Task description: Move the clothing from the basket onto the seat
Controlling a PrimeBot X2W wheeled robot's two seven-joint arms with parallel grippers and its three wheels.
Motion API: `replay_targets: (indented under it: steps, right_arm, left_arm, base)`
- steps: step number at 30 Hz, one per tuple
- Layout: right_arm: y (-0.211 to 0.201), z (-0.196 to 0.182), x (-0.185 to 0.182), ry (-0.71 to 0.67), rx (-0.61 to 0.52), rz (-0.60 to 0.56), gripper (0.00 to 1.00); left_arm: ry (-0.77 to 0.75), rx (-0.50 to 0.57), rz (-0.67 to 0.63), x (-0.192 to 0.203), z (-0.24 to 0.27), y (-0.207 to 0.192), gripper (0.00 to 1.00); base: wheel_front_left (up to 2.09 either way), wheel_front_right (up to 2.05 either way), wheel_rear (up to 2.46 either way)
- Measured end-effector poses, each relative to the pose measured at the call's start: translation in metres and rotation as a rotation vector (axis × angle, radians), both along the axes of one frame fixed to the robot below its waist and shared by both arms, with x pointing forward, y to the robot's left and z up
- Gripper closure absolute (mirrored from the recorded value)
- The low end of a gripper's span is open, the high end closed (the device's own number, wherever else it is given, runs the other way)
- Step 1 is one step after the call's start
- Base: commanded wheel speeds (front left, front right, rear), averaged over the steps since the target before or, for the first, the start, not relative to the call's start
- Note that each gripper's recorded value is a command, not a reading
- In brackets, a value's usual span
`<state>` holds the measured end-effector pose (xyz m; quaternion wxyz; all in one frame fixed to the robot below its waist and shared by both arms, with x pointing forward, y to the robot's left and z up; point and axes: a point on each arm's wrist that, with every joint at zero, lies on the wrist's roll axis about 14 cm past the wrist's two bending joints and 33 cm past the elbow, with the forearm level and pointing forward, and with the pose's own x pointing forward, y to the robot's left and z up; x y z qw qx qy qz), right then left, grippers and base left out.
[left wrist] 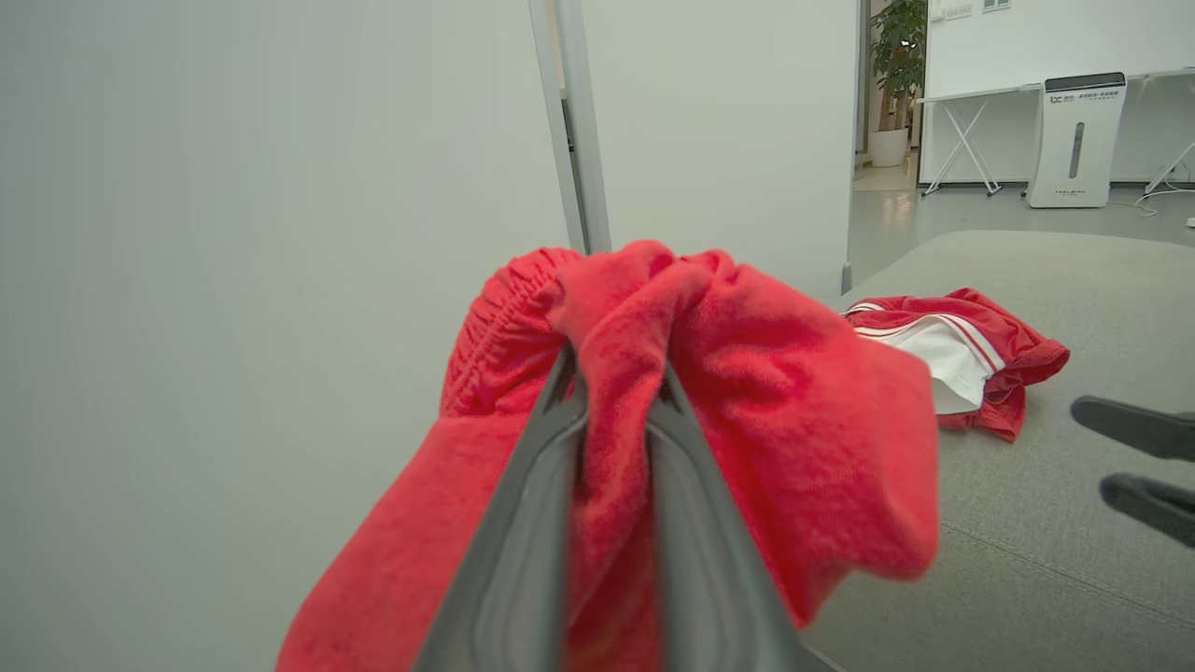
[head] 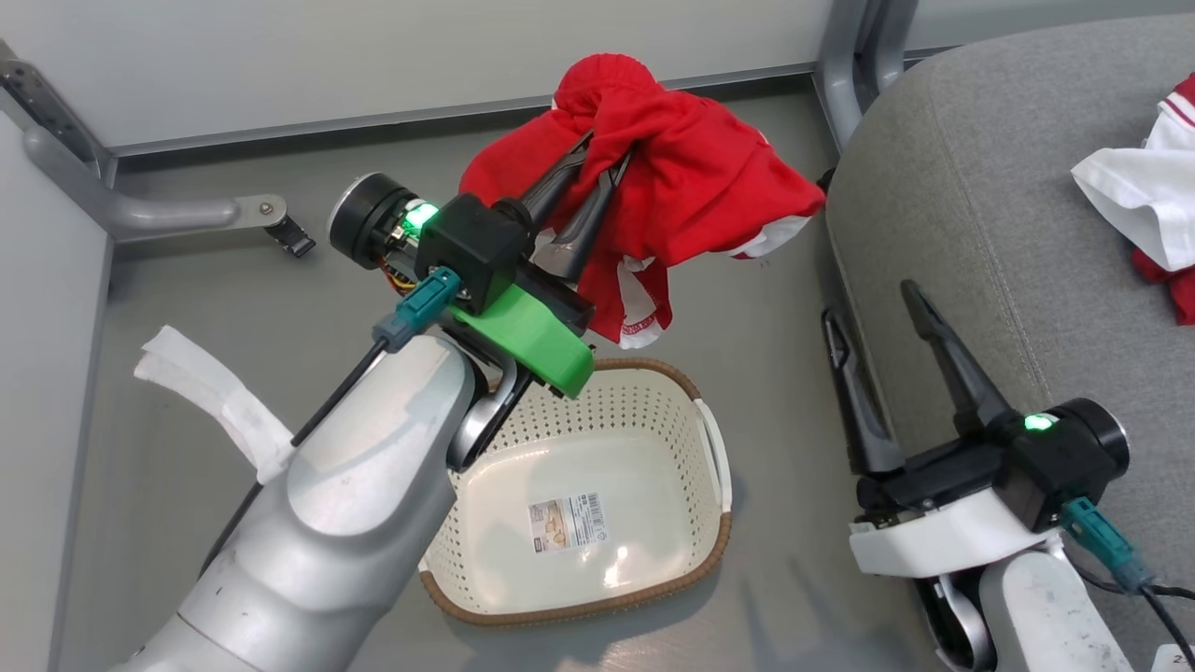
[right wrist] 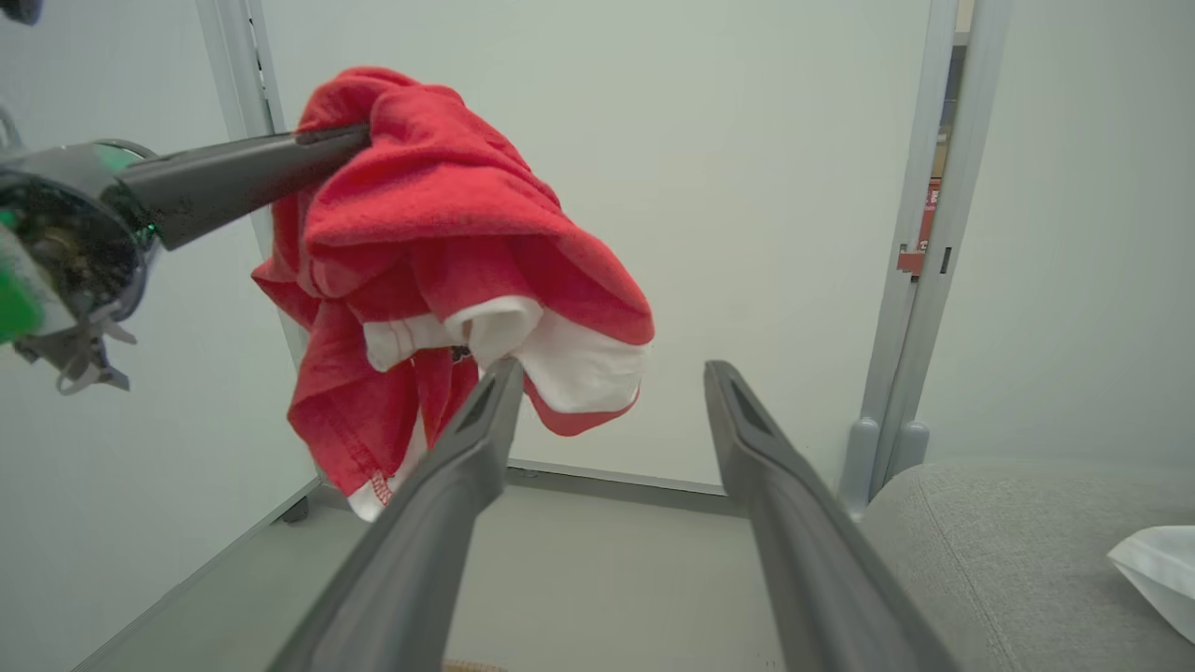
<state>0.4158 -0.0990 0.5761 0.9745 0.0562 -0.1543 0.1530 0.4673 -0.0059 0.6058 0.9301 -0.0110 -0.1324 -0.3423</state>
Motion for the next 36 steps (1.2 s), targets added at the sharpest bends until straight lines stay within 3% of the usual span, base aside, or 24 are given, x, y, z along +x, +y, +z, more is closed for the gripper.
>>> replay_targets:
  steps: [6, 19, 31, 32, 33, 34, 36]
  right_arm:
    - [0.03, -0.009, -0.001, 0.028, 0.007, 0.091, 0.0]
    - [0.073, -0.037, 0.032, 0.12, -0.006, 0.21, 0.0]
    - [0.086, -0.037, 0.063, 0.128, 0.036, 0.233, 0.0]
    - [0.086, -0.037, 0.065, 0.128, 0.039, 0.233, 0.33]
    - [0.086, -0.036, 0.067, 0.129, 0.047, 0.232, 0.78]
    - [0.086, -0.037, 0.068, 0.13, 0.049, 0.232, 1.0]
    - [0.088, -0.04, 0.069, 0.139, 0.051, 0.235, 1.0]
  left_arm:
    - [0.004, -0.004, -0.011, -0.004, -0.001, -0.005, 1.0]
    - [-0.011, -0.014, -0.06, -0.014, 0.003, -0.018, 1.0]
    - [0.006, -0.049, -0.089, -0.019, 0.001, -0.024, 1.0]
    - [0.01, -0.049, -0.086, -0.018, -0.001, -0.024, 1.0]
    - [0.014, -0.049, -0.085, -0.018, -0.002, -0.023, 1.0]
    - [0.019, -0.051, -0.084, -0.018, -0.003, -0.023, 1.0]
    - [0.027, -0.049, -0.08, -0.017, -0.006, -0.022, 1.0]
  base:
    - [0.0, 0.0, 0.0]
    - [0.0, 0.0, 0.0]
    - [0.0, 0.0, 0.0]
    - [0.0, 0.0, 0.0]
    - [0.0, 0.0, 0.0]
    - [0.0, 0.0, 0.0]
    - [0.0, 0.0, 0.0]
